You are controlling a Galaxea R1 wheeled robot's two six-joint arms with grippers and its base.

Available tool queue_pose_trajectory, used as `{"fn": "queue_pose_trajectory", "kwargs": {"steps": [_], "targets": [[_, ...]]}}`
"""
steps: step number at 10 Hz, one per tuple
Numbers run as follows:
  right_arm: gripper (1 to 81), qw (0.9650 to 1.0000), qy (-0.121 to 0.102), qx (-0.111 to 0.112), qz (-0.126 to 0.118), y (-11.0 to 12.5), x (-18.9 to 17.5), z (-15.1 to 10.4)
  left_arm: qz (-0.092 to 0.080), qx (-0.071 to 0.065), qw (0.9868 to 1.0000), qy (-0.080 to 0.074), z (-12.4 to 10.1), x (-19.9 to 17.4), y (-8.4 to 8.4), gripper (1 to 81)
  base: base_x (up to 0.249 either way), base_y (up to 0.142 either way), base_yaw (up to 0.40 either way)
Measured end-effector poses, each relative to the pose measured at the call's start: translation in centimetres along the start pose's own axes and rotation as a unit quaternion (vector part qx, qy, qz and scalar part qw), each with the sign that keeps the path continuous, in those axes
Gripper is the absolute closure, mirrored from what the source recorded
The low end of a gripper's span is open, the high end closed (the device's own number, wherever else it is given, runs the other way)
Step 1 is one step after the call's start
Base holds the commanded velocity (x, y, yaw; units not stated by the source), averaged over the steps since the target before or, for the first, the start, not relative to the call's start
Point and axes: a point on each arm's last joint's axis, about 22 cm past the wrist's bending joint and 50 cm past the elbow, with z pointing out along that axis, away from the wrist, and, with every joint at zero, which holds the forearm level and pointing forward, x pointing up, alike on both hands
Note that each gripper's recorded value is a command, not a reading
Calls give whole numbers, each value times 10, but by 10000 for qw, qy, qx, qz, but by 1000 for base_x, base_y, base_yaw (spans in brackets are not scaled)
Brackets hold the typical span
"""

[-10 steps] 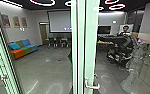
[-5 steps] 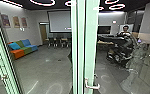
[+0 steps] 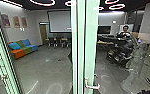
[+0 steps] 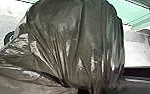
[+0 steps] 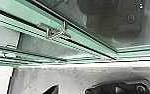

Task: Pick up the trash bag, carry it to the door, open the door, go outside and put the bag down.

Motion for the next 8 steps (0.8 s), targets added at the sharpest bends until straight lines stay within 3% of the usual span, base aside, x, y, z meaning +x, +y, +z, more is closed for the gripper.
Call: {"fn": "queue_pose_trajectory", "kwargs": {"steps": [8], "targets": [[10, 9961, 81, 207, 857, -28, 68, 50, -26, 4, 10000, -10, 0, 0, 0, 811, 0, 0, 0]]}}
